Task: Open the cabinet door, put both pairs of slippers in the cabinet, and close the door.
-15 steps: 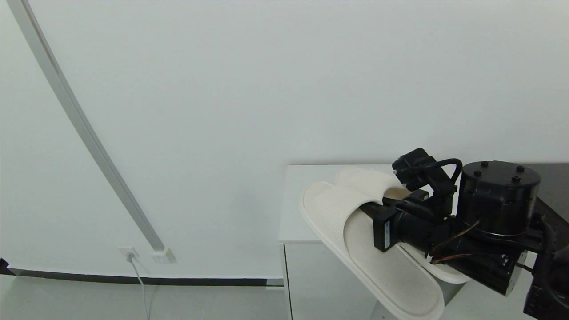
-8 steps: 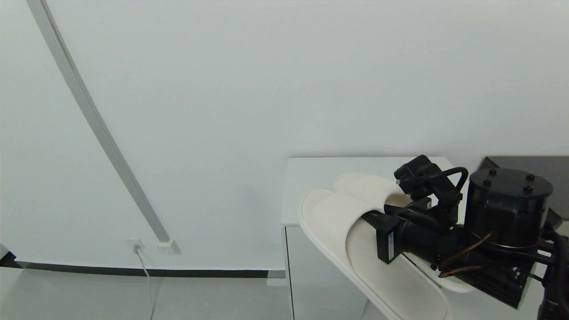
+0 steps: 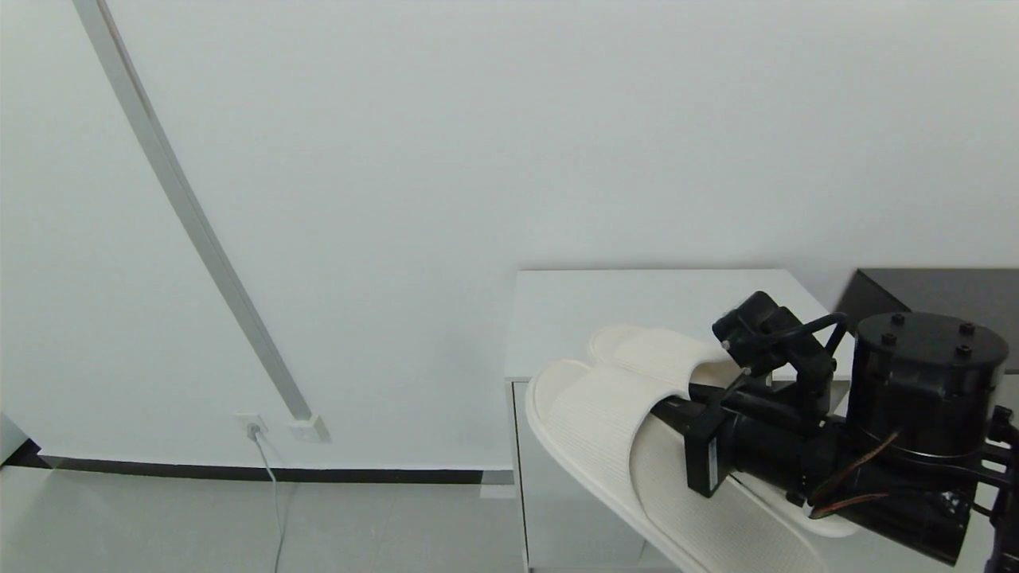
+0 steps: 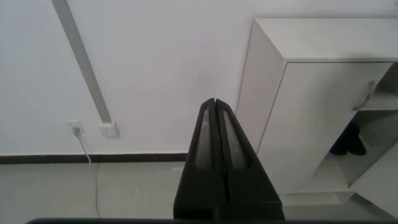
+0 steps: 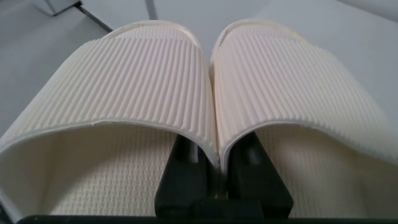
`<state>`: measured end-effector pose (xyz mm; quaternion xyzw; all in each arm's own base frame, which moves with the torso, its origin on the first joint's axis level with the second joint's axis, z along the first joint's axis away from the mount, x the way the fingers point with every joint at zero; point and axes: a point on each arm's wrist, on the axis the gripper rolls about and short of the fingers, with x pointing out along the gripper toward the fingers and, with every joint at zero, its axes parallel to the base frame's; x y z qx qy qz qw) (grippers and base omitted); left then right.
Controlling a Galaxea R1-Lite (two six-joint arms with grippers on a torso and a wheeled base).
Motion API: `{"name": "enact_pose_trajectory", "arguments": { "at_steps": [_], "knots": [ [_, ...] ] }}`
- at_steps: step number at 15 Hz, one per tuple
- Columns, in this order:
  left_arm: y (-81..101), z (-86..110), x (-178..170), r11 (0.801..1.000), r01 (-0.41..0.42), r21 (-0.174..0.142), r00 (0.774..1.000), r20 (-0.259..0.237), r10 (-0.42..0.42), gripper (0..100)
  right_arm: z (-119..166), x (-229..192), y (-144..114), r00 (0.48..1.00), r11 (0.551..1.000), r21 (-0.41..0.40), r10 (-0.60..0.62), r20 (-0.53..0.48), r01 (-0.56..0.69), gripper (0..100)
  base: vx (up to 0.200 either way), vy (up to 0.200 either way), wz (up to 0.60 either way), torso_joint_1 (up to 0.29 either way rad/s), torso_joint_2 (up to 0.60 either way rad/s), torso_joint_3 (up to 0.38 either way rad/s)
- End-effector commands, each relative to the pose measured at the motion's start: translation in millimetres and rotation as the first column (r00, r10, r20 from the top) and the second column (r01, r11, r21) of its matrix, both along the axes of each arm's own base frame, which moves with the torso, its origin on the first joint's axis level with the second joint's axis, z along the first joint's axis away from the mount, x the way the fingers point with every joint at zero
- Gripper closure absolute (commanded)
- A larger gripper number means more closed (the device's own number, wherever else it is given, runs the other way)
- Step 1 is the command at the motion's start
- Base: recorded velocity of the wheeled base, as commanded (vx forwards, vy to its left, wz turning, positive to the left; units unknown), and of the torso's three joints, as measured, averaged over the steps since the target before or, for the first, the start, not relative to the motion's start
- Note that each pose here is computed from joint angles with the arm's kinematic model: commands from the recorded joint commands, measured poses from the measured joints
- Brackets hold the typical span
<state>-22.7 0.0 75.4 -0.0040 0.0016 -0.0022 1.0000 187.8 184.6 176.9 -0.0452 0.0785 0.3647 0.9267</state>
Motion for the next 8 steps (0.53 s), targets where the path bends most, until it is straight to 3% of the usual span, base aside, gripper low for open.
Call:
{"name": "enact_pose_trajectory", "arguments": {
  "at_steps": [1, 2, 8],
  "knots": [
    [0.0, 0.0, 0.1, 1.0, 0.0, 0.0, 1.0, -0.001, 0.0, 100, 1.5, -3.0, -5.5, 0.999, 0.999, 0.011, 0.047, -0.006, -0.047, 100, 0.0, 0.0, 0.0, 0.0, 0.0, 0.0],
    [0.0, 0.0, 0.1, 1.0, 0.0, 0.0, 1.0, -0.001, 0.0, 100, 0.7, -2.2, -6.9, 0.999, 0.999, 0.009, 0.044, -0.009, -0.044, 100, 0.0, 0.0, 0.0, 0.0, 0.0, 0.0],
    [0.0, 0.4, 0.0, 1.0, 0.0, 0.0, 1.0, 0.0, 0.0, 100, -0.4, -2.2, -6.8, 0.999, 0.999, 0.004, 0.044, -0.012, -0.044, 100, 0.0, -0.2, 0.0, 0.002, 0.0, 0.004]
  ]
}}
